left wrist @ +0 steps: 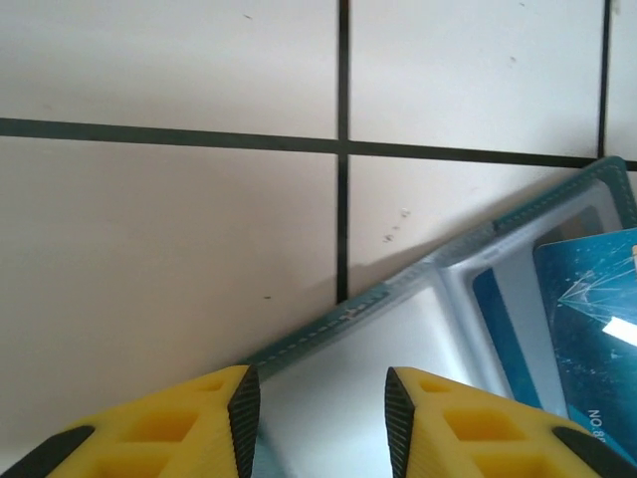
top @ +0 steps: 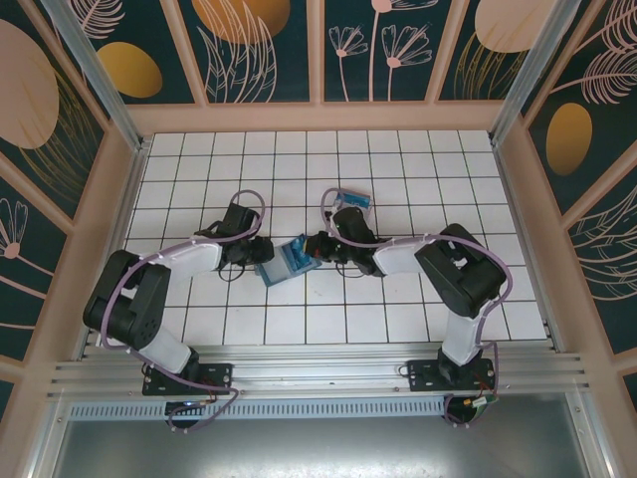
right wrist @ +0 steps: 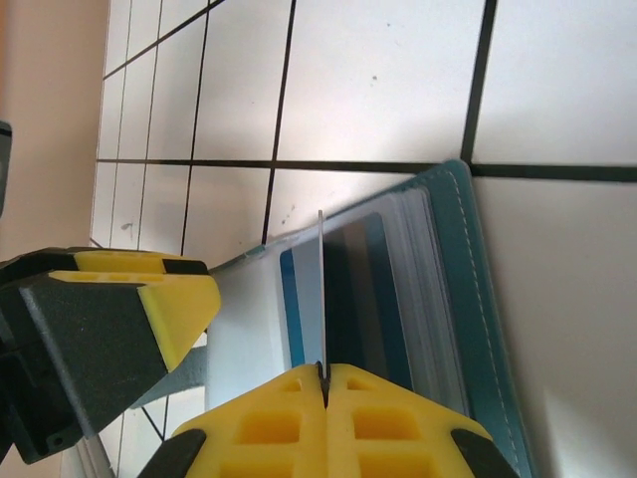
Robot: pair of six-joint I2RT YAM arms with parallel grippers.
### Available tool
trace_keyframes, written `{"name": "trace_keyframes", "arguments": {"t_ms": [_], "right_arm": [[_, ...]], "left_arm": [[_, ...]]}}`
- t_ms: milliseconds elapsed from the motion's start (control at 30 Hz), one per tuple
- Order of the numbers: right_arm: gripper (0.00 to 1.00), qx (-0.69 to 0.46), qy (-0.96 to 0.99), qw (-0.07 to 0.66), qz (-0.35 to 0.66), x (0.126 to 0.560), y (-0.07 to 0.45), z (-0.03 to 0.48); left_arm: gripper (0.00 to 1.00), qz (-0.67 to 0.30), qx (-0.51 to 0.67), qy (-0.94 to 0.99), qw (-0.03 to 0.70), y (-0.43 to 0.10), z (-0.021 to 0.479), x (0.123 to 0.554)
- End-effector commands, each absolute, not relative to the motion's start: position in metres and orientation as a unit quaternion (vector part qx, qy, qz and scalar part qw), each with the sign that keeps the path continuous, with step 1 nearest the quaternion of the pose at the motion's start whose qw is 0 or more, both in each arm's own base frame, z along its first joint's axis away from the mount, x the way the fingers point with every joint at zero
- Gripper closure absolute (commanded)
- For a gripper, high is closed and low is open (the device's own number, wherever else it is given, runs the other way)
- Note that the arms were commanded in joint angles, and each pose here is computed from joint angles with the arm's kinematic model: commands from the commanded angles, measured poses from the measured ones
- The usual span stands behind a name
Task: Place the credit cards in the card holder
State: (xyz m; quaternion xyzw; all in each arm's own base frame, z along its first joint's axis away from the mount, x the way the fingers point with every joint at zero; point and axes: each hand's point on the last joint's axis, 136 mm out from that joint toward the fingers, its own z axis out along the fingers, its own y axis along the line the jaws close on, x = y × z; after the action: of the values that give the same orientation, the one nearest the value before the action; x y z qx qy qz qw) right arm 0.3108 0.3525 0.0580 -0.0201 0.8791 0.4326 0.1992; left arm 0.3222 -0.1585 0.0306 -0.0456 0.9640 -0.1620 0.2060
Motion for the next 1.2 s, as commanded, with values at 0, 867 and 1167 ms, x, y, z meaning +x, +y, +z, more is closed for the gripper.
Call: {"name": "trace_keyframes", "arguments": {"t_ms": [0, 867, 1167], "right_arm": [[0.94, -0.039, 0.886, 0.187, 0.422, 0.308, 0.356, 0.048], [0.93, -0.086, 0.881, 0.116, 0.451, 0.296, 0.383, 0.033], [0.93, -0.063, 0.885, 0.112, 0.448, 0.296, 0.386, 0.027]], "left_arm": [[0.60, -0.136, -0.060, 0.968, 0.202, -0.146, 0.027, 0.312], [0.84, -0.144, -0.061, 0.973, 0.172, -0.147, -0.003, 0.299], [0.86, -0.158, -0.060, 0.971, 0.171, -0.152, -0.001, 0.298]]}}
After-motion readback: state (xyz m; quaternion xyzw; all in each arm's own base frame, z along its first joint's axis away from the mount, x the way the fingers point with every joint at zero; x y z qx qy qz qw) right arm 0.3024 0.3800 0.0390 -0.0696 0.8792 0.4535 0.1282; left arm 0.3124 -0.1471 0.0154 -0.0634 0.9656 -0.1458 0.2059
